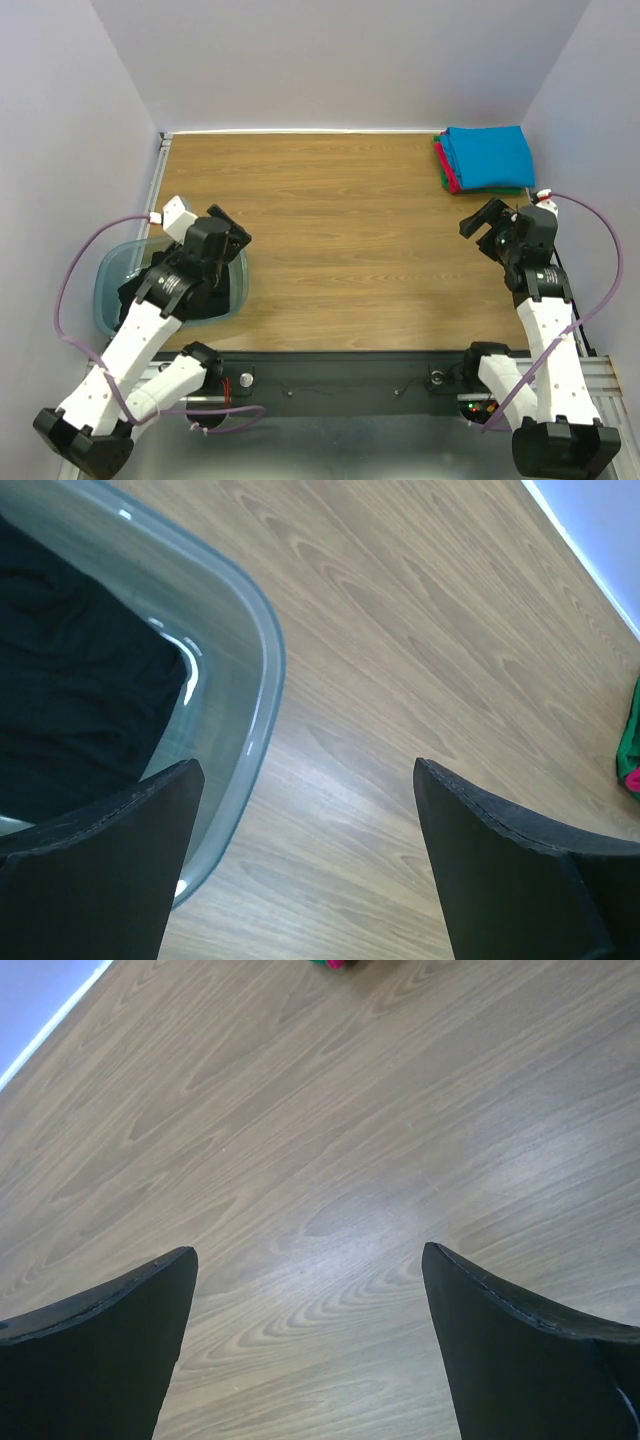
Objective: Fold and stack the t-shirts
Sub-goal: Grab the tshirt from the pile
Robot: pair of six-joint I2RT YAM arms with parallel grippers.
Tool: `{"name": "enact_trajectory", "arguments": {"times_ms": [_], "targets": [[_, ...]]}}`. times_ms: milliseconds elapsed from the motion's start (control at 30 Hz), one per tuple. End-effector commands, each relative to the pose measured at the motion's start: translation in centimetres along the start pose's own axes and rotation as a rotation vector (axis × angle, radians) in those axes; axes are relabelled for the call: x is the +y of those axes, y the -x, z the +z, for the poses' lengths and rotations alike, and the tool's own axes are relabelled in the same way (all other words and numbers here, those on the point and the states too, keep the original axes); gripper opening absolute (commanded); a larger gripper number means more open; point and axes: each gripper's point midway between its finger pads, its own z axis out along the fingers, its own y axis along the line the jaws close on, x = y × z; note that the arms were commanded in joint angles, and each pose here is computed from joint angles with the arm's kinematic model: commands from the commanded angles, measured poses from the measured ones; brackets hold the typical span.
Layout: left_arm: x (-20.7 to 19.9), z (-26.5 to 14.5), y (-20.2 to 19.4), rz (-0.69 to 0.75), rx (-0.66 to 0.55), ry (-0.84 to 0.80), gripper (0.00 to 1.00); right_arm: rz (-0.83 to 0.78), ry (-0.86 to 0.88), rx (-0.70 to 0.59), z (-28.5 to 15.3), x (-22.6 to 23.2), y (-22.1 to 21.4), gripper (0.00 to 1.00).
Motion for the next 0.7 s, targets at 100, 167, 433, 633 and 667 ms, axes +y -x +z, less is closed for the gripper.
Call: {"name": "enact_trajectory", "arguments": {"times_ms": [100, 167, 433, 633, 667], "targets": [[-3.0, 0.8, 3.2, 0.006, -0.058, 0.034, 0.98, -0.112, 0.030, -0.071, -0.9, 0.9, 2.5, 1.00], [-1.9, 1.6, 3.6, -0.005, -0.066, 0.093, 0.98, -0.105, 0.027, -0.062, -0.7, 0.9, 2.3, 1.00], [9.0, 5.4, 3.9, -0.136, -0.059, 0.454, 0.98, -0.158, 0.166, 0.069, -0.2, 3.1, 0.1, 1.00], [15.5, 7.5, 2.7, -0.280, -0.026, 0.555, 0.98, -0.154, 0.145, 0.131, 1.0, 2.4, -1.4, 1.00], [16.3, 7.7, 2.7, -0.307, -0.031, 0.580, 0.98, -0.146, 0.146, 0.136, 1.0, 2.4, -1.5, 1.00]]}}
